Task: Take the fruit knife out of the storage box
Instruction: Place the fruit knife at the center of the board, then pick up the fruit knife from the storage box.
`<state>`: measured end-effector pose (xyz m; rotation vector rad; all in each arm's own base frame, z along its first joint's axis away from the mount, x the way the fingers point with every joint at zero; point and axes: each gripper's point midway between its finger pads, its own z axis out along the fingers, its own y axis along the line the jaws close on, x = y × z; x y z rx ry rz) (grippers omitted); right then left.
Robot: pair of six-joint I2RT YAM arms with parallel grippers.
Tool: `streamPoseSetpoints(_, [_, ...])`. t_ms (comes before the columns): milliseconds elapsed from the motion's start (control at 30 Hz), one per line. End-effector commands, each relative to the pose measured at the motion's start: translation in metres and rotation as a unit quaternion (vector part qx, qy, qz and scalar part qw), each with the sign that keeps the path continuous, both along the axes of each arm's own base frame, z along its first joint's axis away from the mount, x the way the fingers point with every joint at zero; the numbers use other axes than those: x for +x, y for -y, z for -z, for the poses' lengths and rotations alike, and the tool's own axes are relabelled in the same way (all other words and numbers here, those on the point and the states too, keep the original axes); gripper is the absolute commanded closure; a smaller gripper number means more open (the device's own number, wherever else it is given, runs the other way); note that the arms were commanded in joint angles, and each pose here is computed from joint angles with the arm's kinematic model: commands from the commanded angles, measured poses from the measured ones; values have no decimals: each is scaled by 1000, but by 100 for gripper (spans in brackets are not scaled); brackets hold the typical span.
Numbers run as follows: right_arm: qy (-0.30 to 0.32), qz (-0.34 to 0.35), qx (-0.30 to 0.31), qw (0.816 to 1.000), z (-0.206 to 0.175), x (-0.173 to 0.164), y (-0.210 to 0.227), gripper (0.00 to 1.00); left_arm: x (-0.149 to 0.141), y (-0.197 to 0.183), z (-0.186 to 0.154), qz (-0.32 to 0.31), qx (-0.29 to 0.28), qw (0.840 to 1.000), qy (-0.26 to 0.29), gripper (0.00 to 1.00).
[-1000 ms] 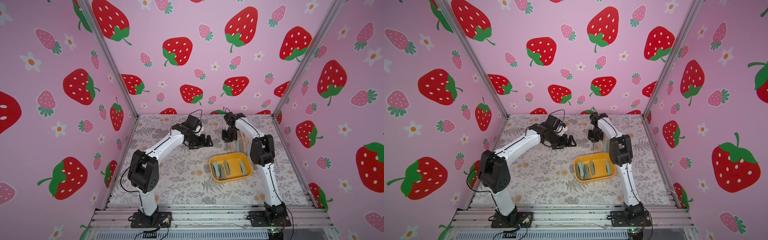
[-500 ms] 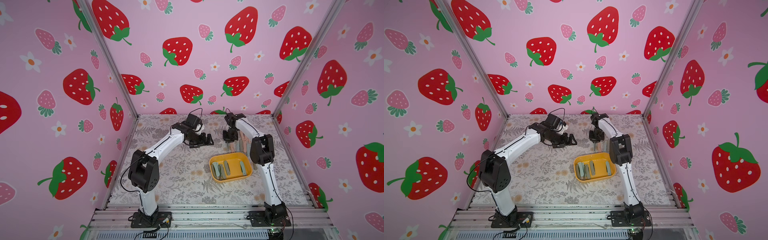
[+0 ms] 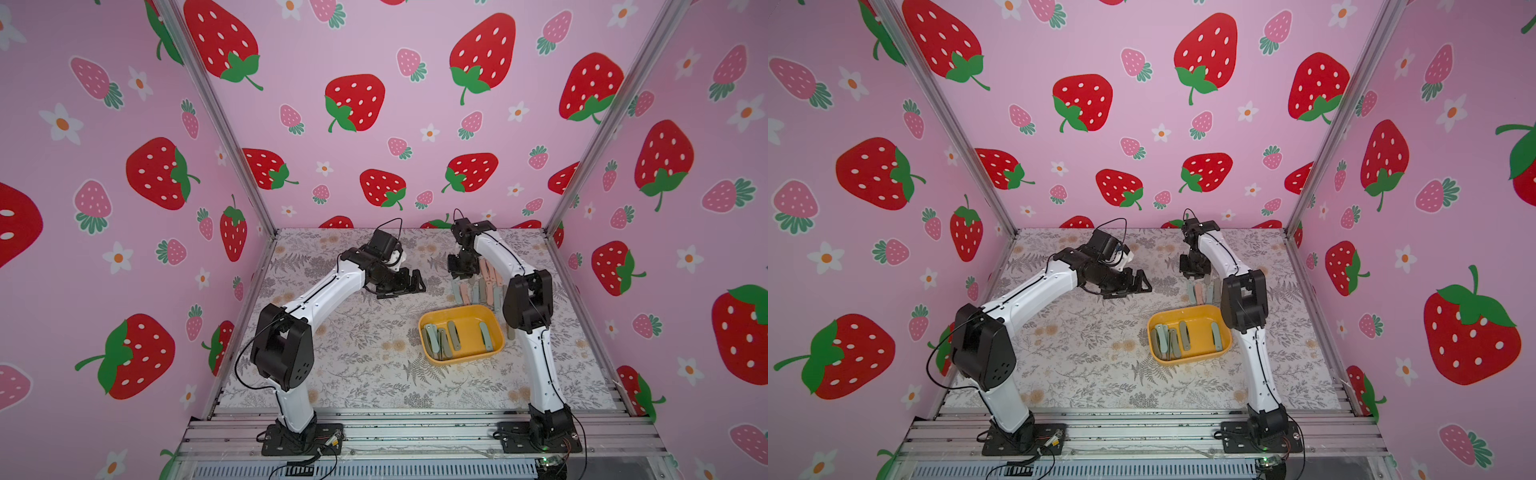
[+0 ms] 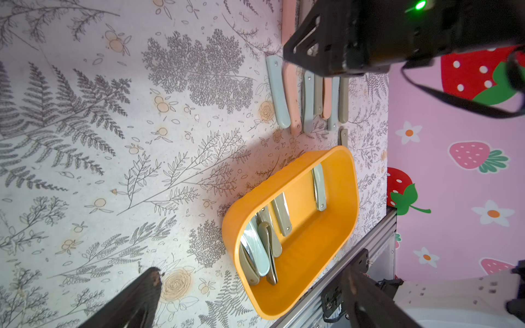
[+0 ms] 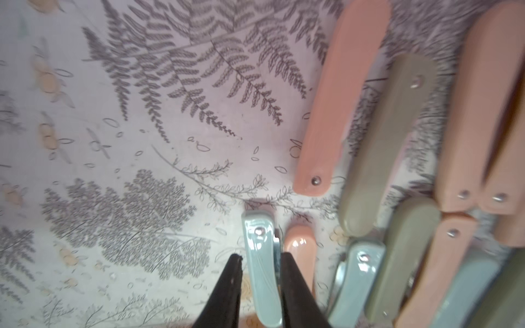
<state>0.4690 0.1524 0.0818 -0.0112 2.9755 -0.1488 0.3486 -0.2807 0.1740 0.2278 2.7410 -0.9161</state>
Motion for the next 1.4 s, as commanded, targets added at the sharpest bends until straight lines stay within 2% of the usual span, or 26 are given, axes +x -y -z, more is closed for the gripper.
streamPoseSetpoints(0, [40,-22,2,999,-60,-21,-13,73,-9,-5,-8,-4,-4,1000,13,1])
streamPoseSetpoints(167, [26,-47,-9,999,-54,-76,-27,74,-27,-13,-12,-10,-2,1000,22,1])
streamPoseSetpoints(367, [-6,-67,-30,997,-21,-146,-36,73,-63,-22,-4,-1,12,1000,21,1])
streamPoseSetpoints(433, [-19,-68,-40,997,-8,-164,-35,60,-74,-26,0,-2,15,1000,18,1])
streamPoseSetpoints(500, [-24,-66,-45,997,2,-174,-35,56,-84,-29,4,-3,15,1000,16,1])
streamPoseSetpoints(700, [-29,-59,-71,995,15,-178,-28,55,-98,-36,5,-7,14,1000,13,1])
streamPoseSetpoints(1167, [-63,-59,-120,989,54,-174,-19,56,-99,-39,-3,-14,11,1000,22,1])
streamPoseSetpoints(1233, [-72,-55,-115,989,61,-177,-18,59,-99,-39,-2,-15,11,1000,20,1])
streamPoseSetpoints(1367, [-81,-49,-103,990,67,-182,-18,72,-97,-37,-2,-16,10,1000,20,1])
